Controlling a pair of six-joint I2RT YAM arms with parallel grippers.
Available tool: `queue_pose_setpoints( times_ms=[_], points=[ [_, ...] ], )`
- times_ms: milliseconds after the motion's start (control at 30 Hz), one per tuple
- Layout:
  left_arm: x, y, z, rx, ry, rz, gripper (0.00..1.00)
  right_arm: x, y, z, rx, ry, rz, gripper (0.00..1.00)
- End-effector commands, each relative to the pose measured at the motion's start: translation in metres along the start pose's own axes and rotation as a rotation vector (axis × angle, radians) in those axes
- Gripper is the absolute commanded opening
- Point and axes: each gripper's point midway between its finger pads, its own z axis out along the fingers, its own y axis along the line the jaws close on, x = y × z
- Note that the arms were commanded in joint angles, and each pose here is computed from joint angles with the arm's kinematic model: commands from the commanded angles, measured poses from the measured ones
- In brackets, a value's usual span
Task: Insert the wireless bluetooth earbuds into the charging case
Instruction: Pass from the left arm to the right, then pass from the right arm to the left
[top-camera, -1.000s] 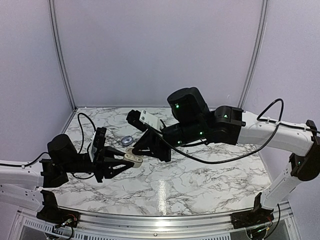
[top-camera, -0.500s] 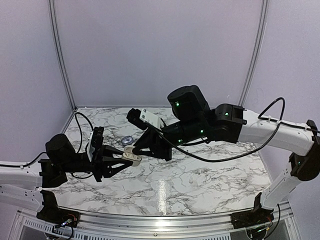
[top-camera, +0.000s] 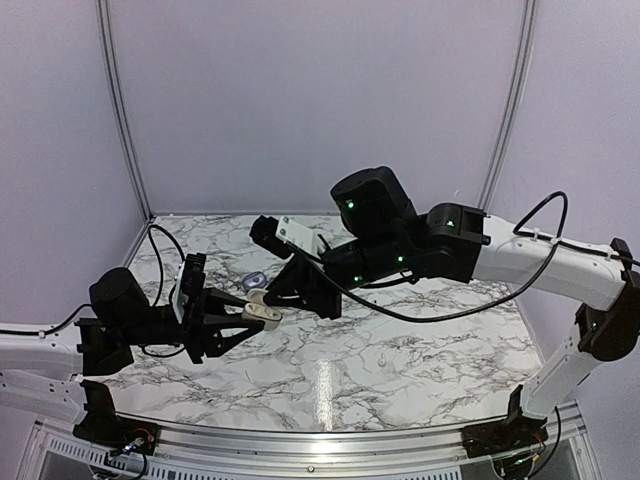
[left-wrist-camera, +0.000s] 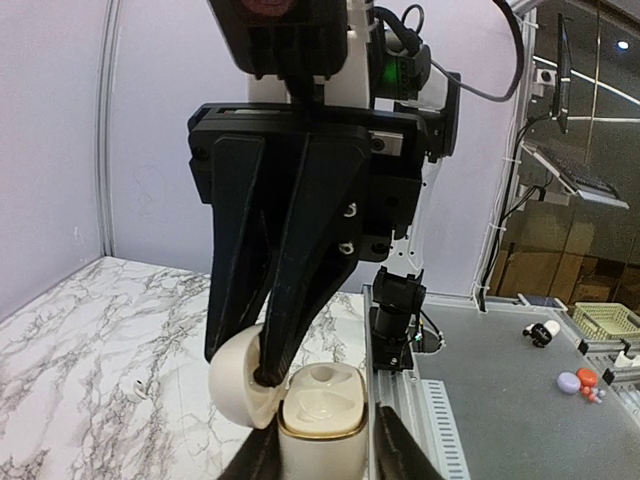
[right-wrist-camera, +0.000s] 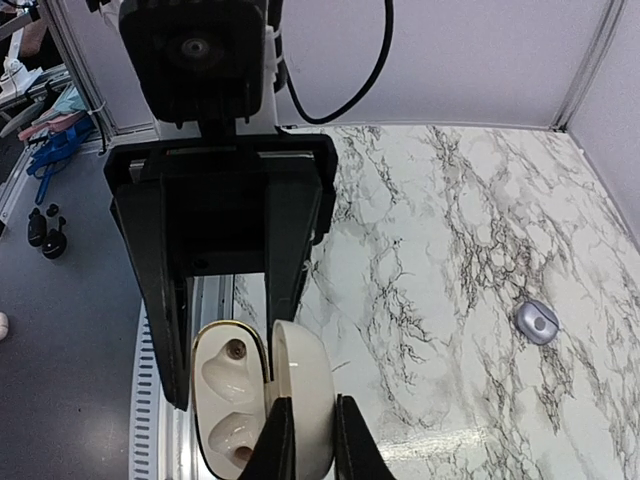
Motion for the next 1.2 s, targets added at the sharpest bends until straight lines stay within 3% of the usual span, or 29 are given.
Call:
queue_pose_setpoints(
  times_ms=[0,367,667,900,1167],
  points=[
    [-0.011,0.001,-0.003,-0.024,-0.033,0.023,0.39,-0.026,-0.006,-0.014,0.044,-0.066,-0.037,0.0],
    [-0.004,-0.002,0.001,0.008,-0.004,0.018,0.47,-0.033,0.0,-0.017,0.025,-0.08,-0.069,0.0],
    [-0.004,-0.004,0.003,0.025,0.001,0.029,0.39,-0.03,0.003,-0.012,-0.001,-0.063,-0.074,0.0],
    [-0.01,-0.006,0.003,0.03,-0.012,0.035,0.43,-0.024,0.006,-0.007,-0.018,-0.041,-0.076,0.0],
    [-0.01,-0.006,0.005,0.036,-0.009,0.032,0.4,-0.021,0.007,-0.005,-0.02,-0.029,-0.075,0.0]
  ],
)
